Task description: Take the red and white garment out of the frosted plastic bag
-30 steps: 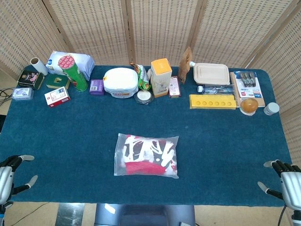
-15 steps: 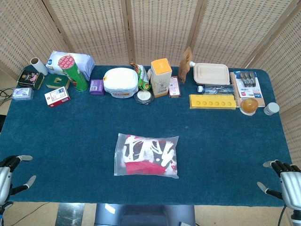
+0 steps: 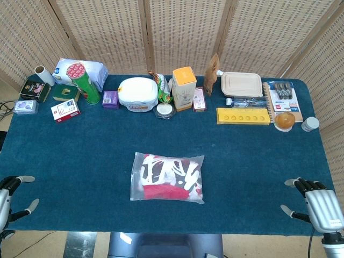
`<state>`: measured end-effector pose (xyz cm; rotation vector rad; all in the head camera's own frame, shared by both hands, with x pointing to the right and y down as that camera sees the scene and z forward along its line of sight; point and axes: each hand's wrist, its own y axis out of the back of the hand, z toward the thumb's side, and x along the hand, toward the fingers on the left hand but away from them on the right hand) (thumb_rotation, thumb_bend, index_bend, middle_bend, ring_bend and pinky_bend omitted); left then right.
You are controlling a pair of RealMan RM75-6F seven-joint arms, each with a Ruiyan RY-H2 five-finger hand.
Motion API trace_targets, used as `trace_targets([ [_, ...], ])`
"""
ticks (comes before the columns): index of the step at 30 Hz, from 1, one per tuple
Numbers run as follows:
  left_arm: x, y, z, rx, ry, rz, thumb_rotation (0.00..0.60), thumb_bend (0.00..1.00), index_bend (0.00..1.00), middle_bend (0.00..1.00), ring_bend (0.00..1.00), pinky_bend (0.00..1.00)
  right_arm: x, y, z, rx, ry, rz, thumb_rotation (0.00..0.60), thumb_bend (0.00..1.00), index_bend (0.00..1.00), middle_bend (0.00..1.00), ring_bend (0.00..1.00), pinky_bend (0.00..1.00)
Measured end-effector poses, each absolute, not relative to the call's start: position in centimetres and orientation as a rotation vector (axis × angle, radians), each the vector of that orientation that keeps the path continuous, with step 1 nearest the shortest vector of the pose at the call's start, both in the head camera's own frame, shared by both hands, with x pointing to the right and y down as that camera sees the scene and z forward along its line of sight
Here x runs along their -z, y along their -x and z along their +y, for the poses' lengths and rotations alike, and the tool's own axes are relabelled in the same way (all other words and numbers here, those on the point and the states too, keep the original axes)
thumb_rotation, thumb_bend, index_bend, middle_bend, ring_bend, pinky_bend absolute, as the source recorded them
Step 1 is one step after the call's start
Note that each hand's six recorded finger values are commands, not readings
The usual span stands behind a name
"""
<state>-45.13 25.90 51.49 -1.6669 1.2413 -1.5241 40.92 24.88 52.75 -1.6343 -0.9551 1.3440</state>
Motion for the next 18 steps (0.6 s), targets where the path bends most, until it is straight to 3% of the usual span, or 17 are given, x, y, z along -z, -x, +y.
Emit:
trace_targets([
  [8, -51.7, 45.6, 24.3, 1.516, 1.652, 1.205, 0.600, 0.23, 0.33, 0.37, 0.27, 0.31, -54.5, -33.5, 22.3, -1.188, 1.843, -0.815, 0.499, 0.11, 0.19, 0.32, 0.41, 0.43],
  [18, -52.4, 46.4, 22.6, 1.516, 1.647, 1.181, 0.600, 0.23, 0.33, 0.37, 0.27, 0.31, -58.1, -23.7, 19.8, -1.129, 1.954, -0.586, 0.501, 0.02, 0.00, 0.16, 0.24, 0.31],
])
